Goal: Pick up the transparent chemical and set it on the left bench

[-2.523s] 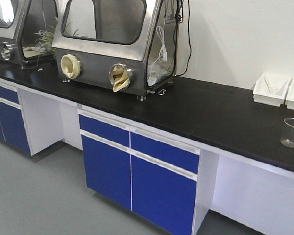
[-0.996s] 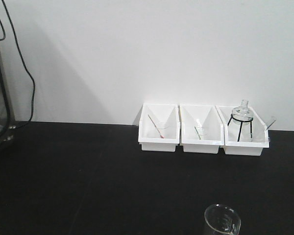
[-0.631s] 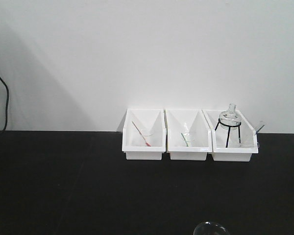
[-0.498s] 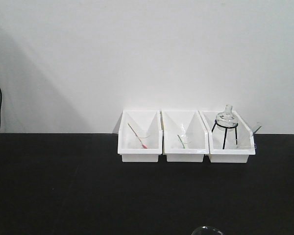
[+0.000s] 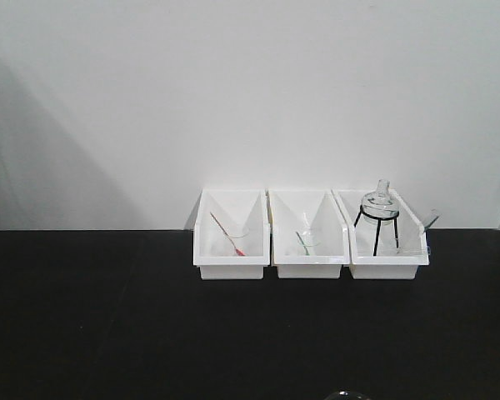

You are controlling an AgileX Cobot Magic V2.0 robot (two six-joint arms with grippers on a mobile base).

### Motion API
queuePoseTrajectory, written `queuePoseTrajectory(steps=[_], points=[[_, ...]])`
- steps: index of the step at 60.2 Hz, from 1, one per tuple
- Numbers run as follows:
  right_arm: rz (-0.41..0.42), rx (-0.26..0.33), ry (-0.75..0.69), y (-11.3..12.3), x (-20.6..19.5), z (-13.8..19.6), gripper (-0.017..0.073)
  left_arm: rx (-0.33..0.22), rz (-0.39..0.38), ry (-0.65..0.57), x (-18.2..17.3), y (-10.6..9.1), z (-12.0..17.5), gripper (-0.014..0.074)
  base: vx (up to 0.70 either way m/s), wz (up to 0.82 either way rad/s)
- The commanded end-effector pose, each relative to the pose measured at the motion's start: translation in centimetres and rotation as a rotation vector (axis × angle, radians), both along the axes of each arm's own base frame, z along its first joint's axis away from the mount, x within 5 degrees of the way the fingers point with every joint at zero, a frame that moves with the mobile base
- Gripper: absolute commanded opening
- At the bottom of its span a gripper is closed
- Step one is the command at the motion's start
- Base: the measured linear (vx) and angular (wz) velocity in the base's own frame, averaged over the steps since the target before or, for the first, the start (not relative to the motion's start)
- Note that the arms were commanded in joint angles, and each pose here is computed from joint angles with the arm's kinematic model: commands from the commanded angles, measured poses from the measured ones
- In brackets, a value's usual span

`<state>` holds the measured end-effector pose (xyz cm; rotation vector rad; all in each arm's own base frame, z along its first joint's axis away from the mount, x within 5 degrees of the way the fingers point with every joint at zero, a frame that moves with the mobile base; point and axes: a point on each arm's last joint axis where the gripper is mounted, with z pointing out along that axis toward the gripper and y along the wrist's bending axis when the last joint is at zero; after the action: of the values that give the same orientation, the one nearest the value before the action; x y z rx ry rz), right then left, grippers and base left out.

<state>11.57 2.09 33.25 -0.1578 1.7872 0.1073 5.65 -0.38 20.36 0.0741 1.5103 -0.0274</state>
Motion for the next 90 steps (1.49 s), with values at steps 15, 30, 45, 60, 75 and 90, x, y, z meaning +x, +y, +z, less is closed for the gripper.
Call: queuePoseTrajectory(steps=[15, 30, 45, 60, 75, 90], points=[[0.044, 0.269, -0.185, 2.0, 6.0, 1.2, -0.0003, -0.014, -0.001, -0.081, -0.1, 0.0, 0.3, -0.0004, 0.00, 0.00], [0.059, 0.309, -0.092, 3.6, 10.8, -2.2, -0.0003, -0.014, -0.001, -0.081, -0.1, 0.0, 0.3, -0.0004, 0.00, 0.00], [0.196, 0.288, -0.034, 7.2, 12.3, -4.8, -0.0003, -0.014, -0.001, -0.081, -0.1, 0.0, 0.3, -0.0004, 0.00, 0.00], [0.195, 0.251, 0.072, 8.1, 14.2, -8.3, 0.0000, -0.014, -0.001, -0.081, -0.1, 0.0, 0.3, -0.0004, 0.00, 0.00], [0.262, 0.195, 0.054, 8.9, 14.9, -9.6, 0.0150, -0.014, -0.001, -0.081, -0.1, 0.0, 0.3, -0.0004, 0.00, 0.00], [0.275, 0.189, 0.041, 8.9, 14.9, -9.5, 0.0503, -0.014, -0.001, -0.081, -0.1, 0.0, 0.3, -0.0004, 0.00, 0.00]])
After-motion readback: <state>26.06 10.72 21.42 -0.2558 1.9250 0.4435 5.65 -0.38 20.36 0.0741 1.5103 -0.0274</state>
